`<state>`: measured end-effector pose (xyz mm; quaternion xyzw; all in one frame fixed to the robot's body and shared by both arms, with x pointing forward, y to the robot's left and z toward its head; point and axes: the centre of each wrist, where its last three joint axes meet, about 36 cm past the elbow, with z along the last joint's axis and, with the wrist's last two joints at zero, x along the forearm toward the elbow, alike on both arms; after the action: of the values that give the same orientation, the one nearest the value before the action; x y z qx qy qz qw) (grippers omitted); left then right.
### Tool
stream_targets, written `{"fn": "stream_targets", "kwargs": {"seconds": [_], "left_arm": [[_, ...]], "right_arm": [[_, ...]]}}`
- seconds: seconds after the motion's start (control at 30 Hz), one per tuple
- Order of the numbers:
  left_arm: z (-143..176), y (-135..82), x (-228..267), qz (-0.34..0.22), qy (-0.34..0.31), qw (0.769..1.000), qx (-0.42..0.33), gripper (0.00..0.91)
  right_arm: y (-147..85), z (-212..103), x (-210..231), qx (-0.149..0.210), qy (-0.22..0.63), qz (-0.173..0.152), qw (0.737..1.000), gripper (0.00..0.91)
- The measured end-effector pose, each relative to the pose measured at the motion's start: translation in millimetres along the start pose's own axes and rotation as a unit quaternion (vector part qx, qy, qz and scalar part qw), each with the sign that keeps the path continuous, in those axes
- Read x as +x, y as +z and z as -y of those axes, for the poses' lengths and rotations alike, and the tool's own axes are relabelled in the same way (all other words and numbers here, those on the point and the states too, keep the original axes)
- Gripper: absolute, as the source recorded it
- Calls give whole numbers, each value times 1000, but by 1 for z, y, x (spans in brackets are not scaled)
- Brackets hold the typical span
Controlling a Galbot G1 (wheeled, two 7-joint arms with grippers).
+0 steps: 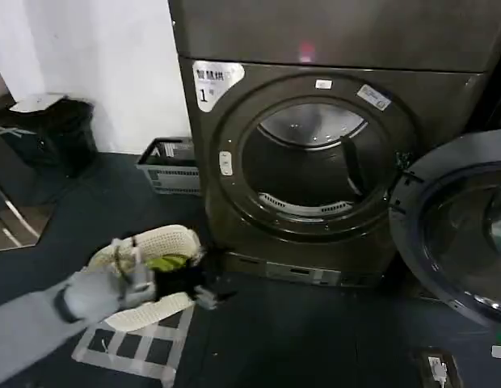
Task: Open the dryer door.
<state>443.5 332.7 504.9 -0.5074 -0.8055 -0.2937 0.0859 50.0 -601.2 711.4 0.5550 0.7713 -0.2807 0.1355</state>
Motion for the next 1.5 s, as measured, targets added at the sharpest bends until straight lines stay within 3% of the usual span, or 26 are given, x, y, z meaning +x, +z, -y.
{"fn": "stream_targets", "kwargs": {"seconds": [0.2,0.57,1.0,1.5], "left_arm": [[0,2,33,-81,-14,997,0,907],[-30,1,84,-205,-38,978,-8,907],[-56,15,117,-275,-58,959,-24,907],[-62,27,132,-333,-61,941,-19,907]], "right_arm": [[0,-3,-1,-2,-2,2,1000,907],[2,-3,1,-4,-4,1,1000,907],[2,-3,-2,-4,-8,2,1000,907],[2,-4,-3,-3,-14,4,1000,907]]}}
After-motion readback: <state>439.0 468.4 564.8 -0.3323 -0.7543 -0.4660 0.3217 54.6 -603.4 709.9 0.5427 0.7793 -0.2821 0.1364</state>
